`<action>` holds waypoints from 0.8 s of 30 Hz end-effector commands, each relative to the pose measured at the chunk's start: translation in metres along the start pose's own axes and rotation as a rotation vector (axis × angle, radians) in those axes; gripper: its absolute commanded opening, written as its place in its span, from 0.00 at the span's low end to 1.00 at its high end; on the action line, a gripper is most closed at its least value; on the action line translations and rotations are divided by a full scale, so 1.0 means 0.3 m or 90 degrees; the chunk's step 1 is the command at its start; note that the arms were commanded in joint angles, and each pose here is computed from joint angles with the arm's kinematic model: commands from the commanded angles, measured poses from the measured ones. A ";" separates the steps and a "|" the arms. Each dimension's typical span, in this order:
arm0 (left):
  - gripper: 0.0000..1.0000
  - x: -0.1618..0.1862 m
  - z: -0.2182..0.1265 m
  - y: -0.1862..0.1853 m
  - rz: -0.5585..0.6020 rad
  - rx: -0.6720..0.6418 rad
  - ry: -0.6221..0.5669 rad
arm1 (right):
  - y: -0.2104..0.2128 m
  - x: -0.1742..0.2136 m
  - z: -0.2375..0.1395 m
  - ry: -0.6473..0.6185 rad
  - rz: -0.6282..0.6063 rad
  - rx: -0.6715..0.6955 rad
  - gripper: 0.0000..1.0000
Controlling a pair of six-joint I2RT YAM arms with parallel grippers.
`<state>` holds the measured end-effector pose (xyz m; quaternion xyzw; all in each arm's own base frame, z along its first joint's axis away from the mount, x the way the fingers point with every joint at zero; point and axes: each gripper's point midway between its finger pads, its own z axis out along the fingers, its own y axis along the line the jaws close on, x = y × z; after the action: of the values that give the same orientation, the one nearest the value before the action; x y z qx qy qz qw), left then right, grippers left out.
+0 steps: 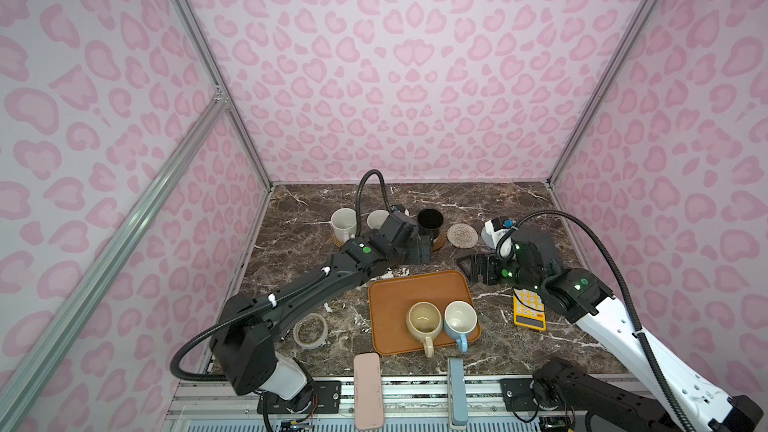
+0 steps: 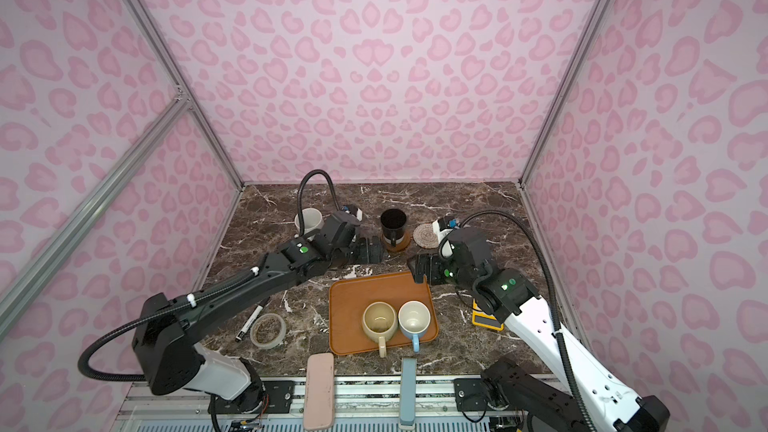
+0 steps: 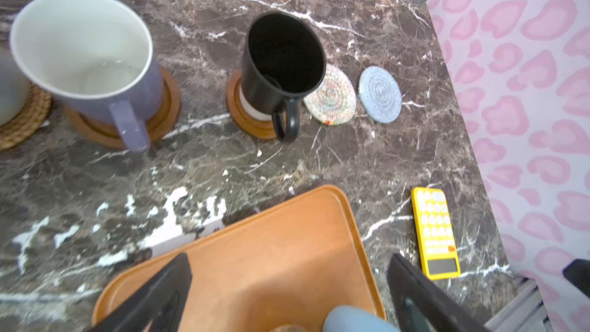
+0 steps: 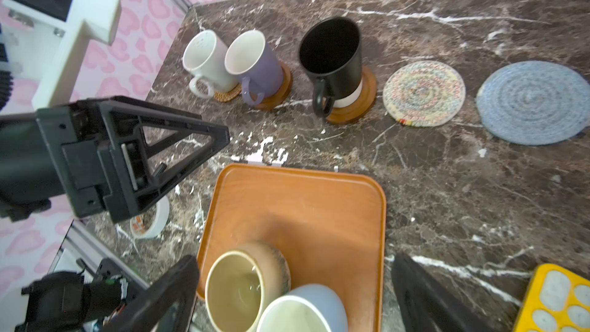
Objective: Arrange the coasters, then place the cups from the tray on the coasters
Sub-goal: 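Release the black mug and withdraw the left gripper while the right moves to the tray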
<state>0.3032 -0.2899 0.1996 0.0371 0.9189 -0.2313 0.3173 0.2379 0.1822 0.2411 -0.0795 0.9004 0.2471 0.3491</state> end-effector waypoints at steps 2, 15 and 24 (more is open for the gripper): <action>0.97 0.069 -0.081 0.009 -0.004 0.056 0.020 | 0.040 0.137 -0.014 0.080 -0.039 0.046 0.92; 0.96 0.337 -0.252 0.117 -0.014 0.136 0.097 | 0.266 0.394 -0.010 0.163 -0.146 0.055 0.73; 0.96 0.421 -0.224 0.180 -0.030 0.120 0.117 | 0.305 0.581 0.106 0.224 -0.135 0.043 0.60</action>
<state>0.1775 -0.2196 0.1494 0.0700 0.9217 -0.3095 0.2231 0.0975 0.2714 0.1458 -0.2256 0.9399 0.1452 0.2111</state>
